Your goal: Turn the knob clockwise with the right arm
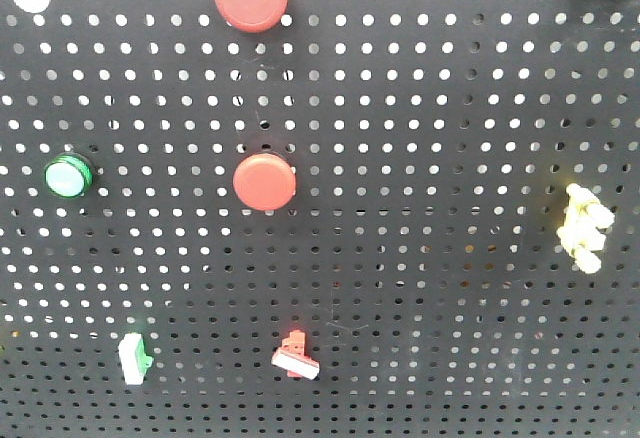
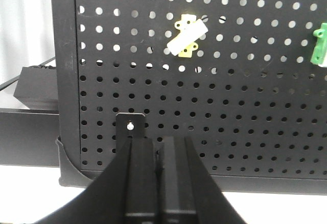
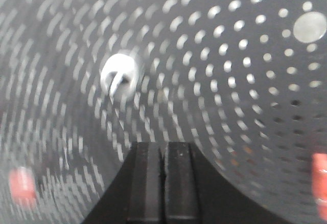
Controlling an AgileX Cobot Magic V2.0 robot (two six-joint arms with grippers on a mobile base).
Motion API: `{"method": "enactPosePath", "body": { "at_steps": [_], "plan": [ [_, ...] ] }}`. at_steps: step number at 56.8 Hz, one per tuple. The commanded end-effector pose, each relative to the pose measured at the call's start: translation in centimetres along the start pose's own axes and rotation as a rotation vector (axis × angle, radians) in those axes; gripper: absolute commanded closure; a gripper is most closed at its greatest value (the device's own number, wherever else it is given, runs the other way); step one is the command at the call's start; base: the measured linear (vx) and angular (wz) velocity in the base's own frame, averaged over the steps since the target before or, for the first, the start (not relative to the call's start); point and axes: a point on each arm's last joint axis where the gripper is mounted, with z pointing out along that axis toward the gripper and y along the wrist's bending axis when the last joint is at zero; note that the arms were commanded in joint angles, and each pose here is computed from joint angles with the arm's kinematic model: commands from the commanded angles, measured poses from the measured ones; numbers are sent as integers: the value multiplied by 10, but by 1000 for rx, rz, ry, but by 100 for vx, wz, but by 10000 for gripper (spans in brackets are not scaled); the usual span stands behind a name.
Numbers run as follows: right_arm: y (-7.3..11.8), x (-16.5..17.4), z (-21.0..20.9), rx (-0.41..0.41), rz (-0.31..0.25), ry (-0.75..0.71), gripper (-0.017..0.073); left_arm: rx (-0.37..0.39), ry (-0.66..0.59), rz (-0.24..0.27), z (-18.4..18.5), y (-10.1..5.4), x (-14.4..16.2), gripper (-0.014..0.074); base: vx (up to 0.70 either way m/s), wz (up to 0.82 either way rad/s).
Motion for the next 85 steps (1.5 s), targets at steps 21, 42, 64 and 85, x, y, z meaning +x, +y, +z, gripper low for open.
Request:
{"method": "enactPosePath", "body": {
  "at_steps": [21,42,64,85],
  "plan": [
    [-24,125,14,-57,-493,-254,568,-5,-69,-14,0,1,-3,600,0,0],
    [-39,228,52,-106,-643,-12,568,-5,-69,-14,0,1,-3,600,0,0],
    [-56,294,34,-141,-306,54,568,-5,-69,-14,0,1,-3,600,0,0],
    [-77,326,22,40,-166,-125,568,-5,-69,-14,0,1,-3,600,0,0]
  ]
}}
